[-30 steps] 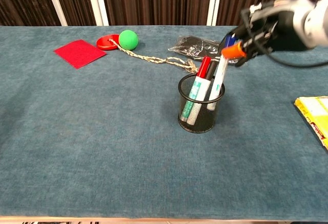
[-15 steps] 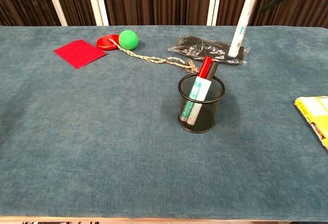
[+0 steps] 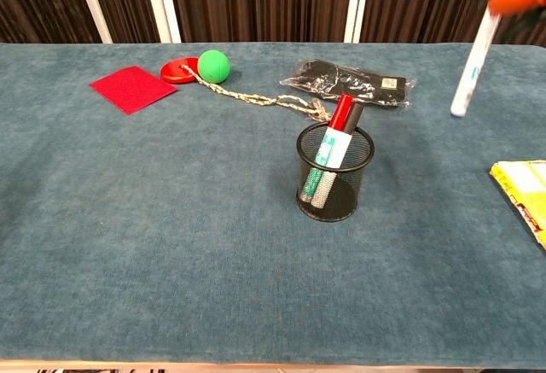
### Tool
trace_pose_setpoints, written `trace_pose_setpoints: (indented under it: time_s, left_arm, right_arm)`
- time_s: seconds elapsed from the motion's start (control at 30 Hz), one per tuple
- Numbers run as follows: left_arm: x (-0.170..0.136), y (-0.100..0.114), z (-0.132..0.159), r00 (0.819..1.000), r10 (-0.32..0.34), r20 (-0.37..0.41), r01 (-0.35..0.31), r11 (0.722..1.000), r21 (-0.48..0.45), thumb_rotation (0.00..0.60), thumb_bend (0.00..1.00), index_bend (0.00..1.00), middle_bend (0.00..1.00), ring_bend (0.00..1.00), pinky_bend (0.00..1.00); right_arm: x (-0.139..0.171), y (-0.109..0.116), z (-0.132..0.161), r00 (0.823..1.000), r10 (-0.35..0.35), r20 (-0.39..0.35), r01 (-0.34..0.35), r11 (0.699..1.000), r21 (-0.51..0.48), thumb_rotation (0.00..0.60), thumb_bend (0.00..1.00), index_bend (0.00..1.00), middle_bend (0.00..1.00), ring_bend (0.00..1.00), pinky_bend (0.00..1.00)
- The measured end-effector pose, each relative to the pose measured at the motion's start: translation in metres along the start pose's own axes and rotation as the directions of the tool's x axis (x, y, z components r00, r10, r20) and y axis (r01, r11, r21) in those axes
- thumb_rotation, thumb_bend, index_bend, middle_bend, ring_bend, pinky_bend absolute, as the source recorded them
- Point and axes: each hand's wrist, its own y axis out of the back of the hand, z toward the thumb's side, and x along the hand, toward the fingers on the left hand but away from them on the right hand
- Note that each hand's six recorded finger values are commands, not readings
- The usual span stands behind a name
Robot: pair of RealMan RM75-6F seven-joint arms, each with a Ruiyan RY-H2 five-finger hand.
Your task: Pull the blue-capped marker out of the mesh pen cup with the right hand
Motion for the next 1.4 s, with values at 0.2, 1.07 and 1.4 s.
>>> trace_pose_setpoints:
  time_s: [0.2, 1.07, 1.4]
  left_arm:
    - [0.0, 0.0, 0.0, 1.0, -0.001, 0.0, 0.001, 1.0, 0.0, 0.6, 0.54, 0.19, 0.0, 0.0, 0.01]
    - [0.0, 0.002, 0.001, 1.0, 0.001, -0.003, -0.001, 1.0, -0.012, 0.6, 0.54, 0.19, 0.0, 0.0, 0.01]
    - [0.0, 0.001, 0.001, 1.0, -0.003, -0.006, 0.003, 1.0, -0.003, 0.6, 0.54, 0.19, 0.0, 0.0, 0.01]
  right_arm:
    - [-0.009, -0.029, -0.02, 0.997, 0.072, 0.023, -0.072, 0.997, -0.015, 0.6, 0.51, 0.54, 0.0, 0.0, 0.17]
    - [-0.049, -0.08, -0.045, 0.981, 0.168, 0.096, -0.17, 0.985, 0.013, 0.6, 0.14, 0.01, 0.0, 0.0, 0.17]
    - [-0.038, -0.033, -0.014, 0.999, -0.018, -0.027, 0.019, 0.999, 0.034, 0.6, 0.14, 0.01, 0.0, 0.0, 0.17]
